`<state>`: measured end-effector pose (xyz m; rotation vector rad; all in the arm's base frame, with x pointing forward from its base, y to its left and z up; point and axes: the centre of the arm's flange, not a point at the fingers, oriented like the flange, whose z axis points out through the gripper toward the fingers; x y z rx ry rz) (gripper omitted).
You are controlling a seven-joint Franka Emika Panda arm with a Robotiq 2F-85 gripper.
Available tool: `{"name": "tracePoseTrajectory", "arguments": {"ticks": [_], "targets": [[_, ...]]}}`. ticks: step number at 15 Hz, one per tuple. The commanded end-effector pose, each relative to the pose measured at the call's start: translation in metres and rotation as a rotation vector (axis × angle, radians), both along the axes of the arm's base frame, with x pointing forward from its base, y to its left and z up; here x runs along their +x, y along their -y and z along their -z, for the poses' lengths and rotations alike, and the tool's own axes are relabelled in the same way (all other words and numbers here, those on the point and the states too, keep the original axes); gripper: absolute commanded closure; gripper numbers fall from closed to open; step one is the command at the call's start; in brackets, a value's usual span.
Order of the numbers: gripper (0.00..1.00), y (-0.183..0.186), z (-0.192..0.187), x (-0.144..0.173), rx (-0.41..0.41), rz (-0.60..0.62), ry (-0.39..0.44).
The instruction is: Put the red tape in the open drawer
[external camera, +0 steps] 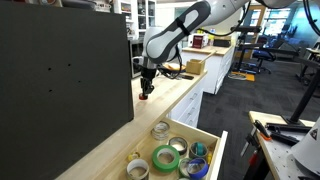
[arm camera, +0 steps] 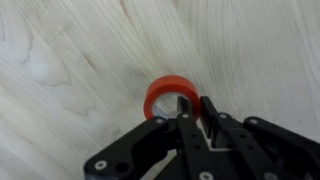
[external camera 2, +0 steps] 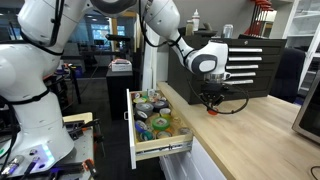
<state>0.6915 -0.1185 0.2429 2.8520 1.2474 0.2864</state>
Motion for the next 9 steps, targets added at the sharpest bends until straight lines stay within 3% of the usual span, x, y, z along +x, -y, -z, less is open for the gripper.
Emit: {"name": "tracePoseTrajectory", "arguments": {"ticks": [1, 9], "targets": [[0.96, -0.007, -0.036, -0.043, 0.014, -0.017, 0.011], [0.96, -0.029, -0.064, -0.098, -0.04, -0.008, -0.022]]}}
